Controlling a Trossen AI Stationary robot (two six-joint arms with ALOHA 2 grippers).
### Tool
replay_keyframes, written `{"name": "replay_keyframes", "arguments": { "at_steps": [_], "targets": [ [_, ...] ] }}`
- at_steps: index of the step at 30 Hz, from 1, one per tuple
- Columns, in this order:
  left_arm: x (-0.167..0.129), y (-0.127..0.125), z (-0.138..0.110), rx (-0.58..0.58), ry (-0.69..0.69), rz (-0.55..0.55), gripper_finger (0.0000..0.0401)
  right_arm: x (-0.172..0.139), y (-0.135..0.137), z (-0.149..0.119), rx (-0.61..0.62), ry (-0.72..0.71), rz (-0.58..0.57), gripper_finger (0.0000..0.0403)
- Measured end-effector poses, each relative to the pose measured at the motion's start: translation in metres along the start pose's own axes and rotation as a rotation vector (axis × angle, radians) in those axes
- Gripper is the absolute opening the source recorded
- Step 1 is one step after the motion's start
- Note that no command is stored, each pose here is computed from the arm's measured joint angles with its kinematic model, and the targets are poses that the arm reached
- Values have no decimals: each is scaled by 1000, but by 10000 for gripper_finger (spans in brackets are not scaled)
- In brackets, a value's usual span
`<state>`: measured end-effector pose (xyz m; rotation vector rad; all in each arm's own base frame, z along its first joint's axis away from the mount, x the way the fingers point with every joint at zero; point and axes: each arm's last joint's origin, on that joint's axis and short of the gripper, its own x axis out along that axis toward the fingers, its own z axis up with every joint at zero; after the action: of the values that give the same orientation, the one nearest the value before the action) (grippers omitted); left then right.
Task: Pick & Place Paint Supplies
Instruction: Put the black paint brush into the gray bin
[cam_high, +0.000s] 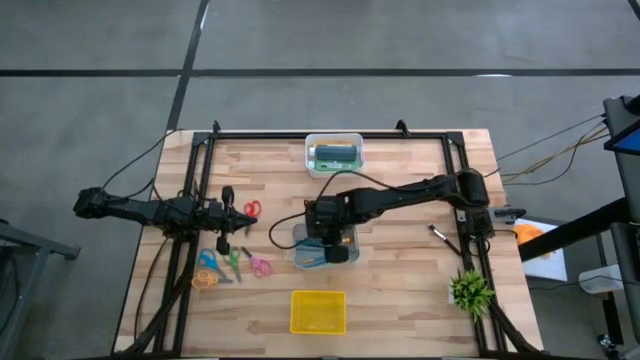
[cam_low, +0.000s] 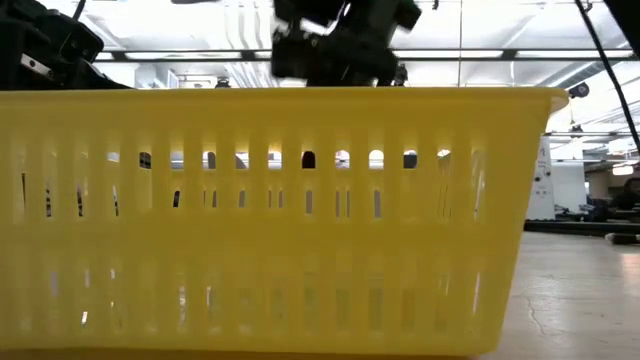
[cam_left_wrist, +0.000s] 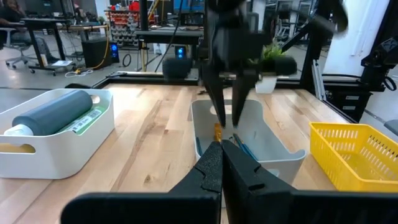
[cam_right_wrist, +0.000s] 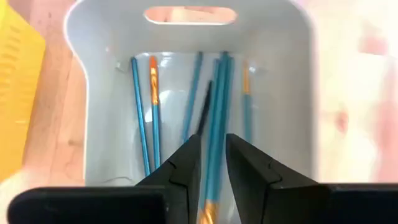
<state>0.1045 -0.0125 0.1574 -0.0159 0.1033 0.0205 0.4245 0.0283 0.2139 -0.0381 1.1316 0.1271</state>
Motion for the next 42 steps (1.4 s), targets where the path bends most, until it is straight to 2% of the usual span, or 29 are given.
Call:
{"name": "replay_keyframes", "arguments": {
  "at_steps": [5,10,17,23,30,36,42],
  "targets": [
    [0,0,0,0,0,0,0,-41,1,-7,18,18,-45,73],
    [0,0,0,0,0,0,0,-77,3,-25,122,83,-109,73],
    [0,0,0,0,0,0,0,-108,7,-60,247,111,-151,73],
    [0,0,0,0,0,0,0,-121,7,-106,441,115,-237,73],
    [0,0,0,0,0,0,0,-128,9,-158,651,130,-265,73],
    [0,0,0,0,0,0,0,-128,10,-201,822,236,-329,73],
    [0,0,0,0,1,0,0,-126,12,-228,939,360,-392,73]
  ]
}}
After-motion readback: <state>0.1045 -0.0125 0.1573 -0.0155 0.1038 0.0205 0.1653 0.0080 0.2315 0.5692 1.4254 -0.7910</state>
